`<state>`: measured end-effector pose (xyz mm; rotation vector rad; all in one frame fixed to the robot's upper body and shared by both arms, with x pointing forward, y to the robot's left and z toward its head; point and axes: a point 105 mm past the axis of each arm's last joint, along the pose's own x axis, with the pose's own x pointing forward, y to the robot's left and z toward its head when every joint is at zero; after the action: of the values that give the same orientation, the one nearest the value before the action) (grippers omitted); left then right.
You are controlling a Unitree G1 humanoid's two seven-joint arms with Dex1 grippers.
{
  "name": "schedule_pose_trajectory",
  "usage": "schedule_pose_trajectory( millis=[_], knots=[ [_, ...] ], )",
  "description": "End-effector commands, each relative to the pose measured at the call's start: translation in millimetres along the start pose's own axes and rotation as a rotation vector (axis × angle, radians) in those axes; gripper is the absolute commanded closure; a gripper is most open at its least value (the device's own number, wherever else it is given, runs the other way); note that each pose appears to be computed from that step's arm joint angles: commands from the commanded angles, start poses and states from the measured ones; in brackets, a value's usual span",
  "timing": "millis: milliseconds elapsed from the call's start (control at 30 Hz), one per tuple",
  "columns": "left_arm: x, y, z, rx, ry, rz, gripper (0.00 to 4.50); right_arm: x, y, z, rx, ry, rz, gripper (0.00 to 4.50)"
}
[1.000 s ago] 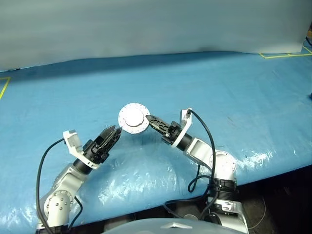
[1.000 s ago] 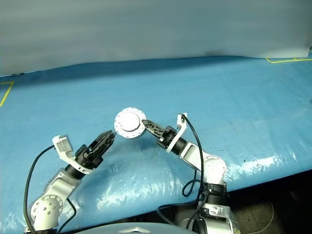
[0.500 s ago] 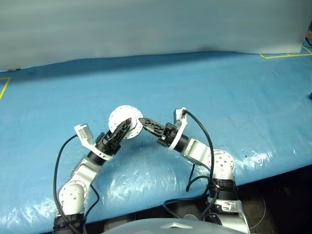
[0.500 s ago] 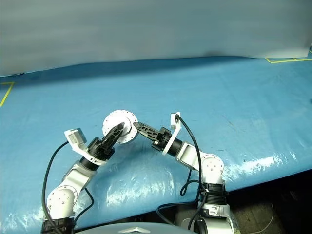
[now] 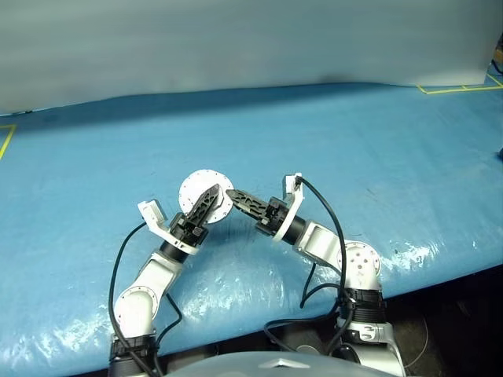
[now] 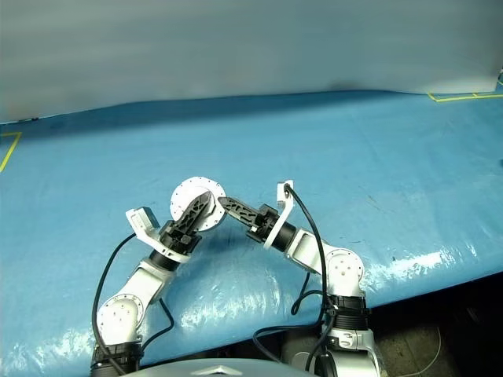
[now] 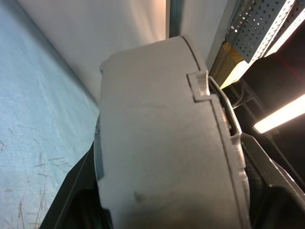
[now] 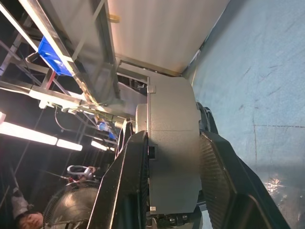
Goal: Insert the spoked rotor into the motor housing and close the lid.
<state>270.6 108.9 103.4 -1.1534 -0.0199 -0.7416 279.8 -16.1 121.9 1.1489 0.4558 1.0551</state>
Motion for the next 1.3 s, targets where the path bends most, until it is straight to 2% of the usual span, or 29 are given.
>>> schedule_pose_trajectory(
  millis=[33, 167, 300, 400, 467, 533, 733, 967, 1100, 1200, 1300],
  knots=[
    [-7, 3, 13, 0.062, -0.040, 0.045, 1.79, 8, 21, 4, -0.029, -0.015, 0.089, 3.29],
    [-6, 14, 11, 0.094, -0.032, 0.142, 1.79, 11, 15, 7, -0.054, -0.036, 0.038, 3.29],
    [-4, 16, 17, 0.127, -0.062, 0.157, 1.79, 13, 13, 11, -0.099, -0.074, 0.011, 3.29],
    [-5, 25, 26, 0.150, -0.094, 0.215, 1.83, 14, 14, 10, -0.098, -0.070, 0.021, 2.30],
    [-6, 31, 31, 0.176, -0.110, 0.256, 2.11, 14, 15, 8, -0.082, -0.054, 0.039, 1.62],
    [-5, 31, 36, 0.199, -0.129, 0.262, 2.11, 15, 14, 6, -0.069, -0.044, 0.035, 0.99],
    [-4, 35, 48, 0.248, -0.171, 0.283, 2.11, 14, 12, 8, -0.073, -0.049, 0.020, 0.95],
    [-9, 44, 90, 0.379, -0.283, 0.378, 2.11, 13, 9, 7, -0.092, -0.041, -0.004, 0.95],
    [-20, 61, 114, 0.469, -0.346, 0.534, 2.11, 14, 5, 8, -0.108, -0.043, -0.034, 0.95],
    [-24, 74, 113, 0.515, -0.302, 0.605, 2.11, 14, 4, 9, -0.125, -0.044, -0.047, 0.95],
    [-25, 83, 100, 0.523, -0.213, 0.626, 2.11, 13, 2, 8, -0.141, -0.038, -0.062, 0.95]
  ],
)
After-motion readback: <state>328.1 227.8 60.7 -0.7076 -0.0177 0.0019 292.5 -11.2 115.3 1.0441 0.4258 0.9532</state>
